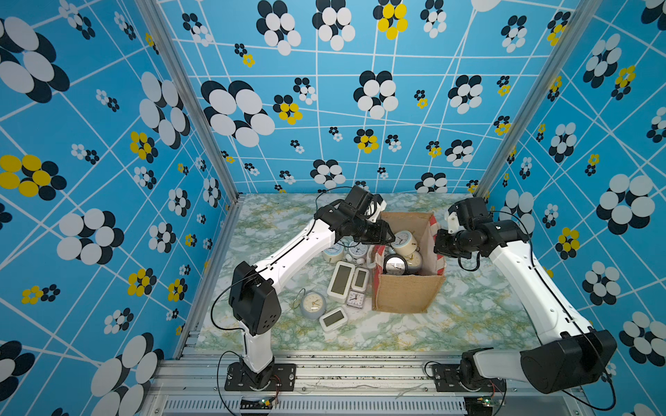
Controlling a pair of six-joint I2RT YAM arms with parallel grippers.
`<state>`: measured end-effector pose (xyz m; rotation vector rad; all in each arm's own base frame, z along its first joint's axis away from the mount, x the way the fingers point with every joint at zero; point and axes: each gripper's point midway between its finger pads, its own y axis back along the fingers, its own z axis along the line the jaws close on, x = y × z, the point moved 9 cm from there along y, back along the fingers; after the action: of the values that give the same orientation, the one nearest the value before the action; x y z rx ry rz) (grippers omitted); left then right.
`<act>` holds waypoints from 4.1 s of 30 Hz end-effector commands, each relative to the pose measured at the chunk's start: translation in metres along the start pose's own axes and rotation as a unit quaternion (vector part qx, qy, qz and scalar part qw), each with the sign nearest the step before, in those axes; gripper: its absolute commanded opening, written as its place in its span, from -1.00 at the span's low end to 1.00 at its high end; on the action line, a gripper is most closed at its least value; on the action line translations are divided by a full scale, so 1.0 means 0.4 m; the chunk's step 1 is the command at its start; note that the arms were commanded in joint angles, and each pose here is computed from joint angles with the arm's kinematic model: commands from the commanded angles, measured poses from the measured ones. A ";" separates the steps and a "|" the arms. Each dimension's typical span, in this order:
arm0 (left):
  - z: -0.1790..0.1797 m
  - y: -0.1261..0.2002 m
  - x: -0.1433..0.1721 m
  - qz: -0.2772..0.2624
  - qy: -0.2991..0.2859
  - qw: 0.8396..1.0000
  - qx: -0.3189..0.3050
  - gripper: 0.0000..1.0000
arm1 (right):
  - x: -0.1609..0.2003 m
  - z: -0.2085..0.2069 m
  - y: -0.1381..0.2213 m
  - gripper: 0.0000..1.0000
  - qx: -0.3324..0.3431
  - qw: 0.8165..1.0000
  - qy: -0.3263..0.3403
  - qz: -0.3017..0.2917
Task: Put the alarm clock into the canvas bag
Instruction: Adjust the canvas bag at the center of the board, then pick up the alarm from the center of the board, then place the alarm at the canvas bag.
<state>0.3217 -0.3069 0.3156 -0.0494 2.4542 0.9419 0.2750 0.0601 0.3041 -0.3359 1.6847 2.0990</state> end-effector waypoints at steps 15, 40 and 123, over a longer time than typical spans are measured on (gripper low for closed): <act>0.240 0.069 -0.172 -0.171 0.001 0.950 -0.260 0.67 | 0.003 0.000 0.027 -1.00 0.008 1.000 0.008 -0.011; 0.588 -0.288 -0.249 -0.196 0.072 0.880 -0.426 0.98 | 0.001 0.001 0.006 -1.00 0.004 1.000 0.010 0.000; -0.177 0.042 -0.061 -0.161 -0.185 0.965 -0.095 -0.03 | 0.009 0.008 0.007 -1.00 -0.024 1.000 0.001 -0.016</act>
<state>0.3071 -0.3297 0.3836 -0.2911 1.9315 0.9396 0.2723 0.0610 0.3019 -0.3545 1.6650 2.1084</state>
